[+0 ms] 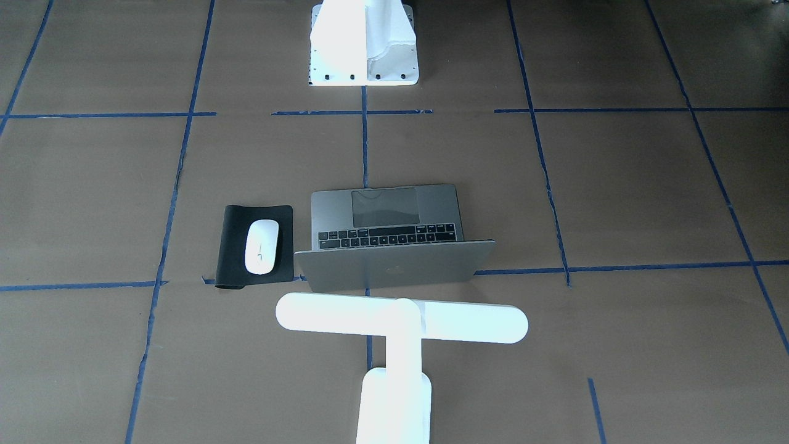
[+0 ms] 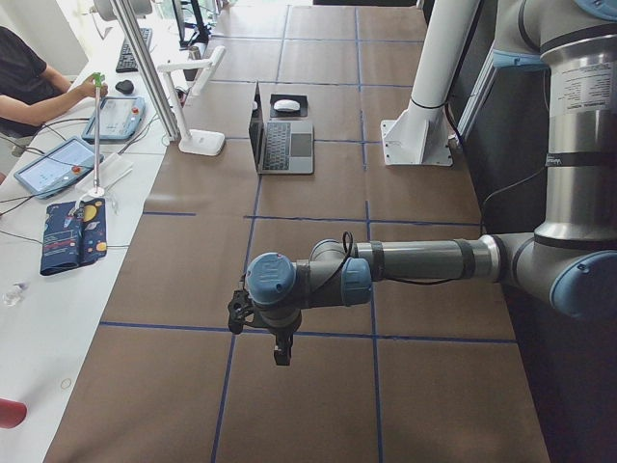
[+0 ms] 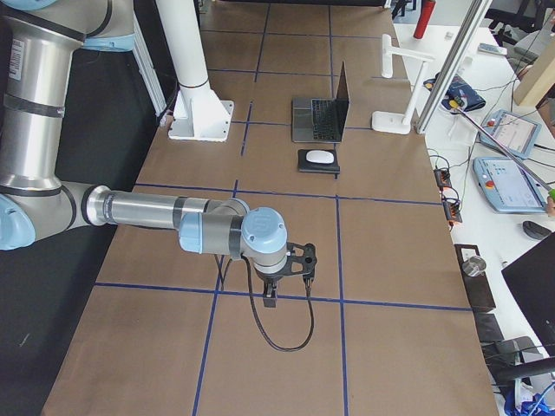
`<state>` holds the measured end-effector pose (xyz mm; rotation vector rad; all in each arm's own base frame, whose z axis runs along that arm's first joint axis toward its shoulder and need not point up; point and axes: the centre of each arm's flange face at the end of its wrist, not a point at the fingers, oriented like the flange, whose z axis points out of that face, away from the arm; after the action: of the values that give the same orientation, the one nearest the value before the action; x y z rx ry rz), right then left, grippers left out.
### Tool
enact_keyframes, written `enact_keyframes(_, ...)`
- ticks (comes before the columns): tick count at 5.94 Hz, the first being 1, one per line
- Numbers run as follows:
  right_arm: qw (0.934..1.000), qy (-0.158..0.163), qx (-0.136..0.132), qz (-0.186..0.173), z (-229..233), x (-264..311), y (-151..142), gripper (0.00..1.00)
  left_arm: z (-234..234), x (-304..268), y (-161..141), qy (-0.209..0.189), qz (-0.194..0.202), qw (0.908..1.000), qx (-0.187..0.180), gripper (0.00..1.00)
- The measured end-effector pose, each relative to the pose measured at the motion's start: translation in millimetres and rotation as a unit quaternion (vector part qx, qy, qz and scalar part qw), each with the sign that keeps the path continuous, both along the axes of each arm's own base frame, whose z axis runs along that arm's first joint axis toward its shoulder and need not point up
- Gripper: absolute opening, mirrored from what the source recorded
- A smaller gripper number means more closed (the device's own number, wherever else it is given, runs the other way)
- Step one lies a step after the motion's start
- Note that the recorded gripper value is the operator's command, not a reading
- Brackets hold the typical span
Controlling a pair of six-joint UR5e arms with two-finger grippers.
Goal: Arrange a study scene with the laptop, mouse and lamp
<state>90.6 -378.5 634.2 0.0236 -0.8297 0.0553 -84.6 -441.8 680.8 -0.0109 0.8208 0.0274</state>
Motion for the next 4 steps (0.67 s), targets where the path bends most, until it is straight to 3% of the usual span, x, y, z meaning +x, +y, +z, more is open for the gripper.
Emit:
enact_keyframes(2,0.9999,0.002,-0.016,-0.002,-16,0,3,1.00,-2,0,-1,0.000,0.000,1.0000,0.002,1.00)
enact_keyframes(4,0.9997,0.002,-0.022,-0.004,1,0,3,1.00,-4,0,-1,0.000,0.000,1.0000,0.004,1.00)
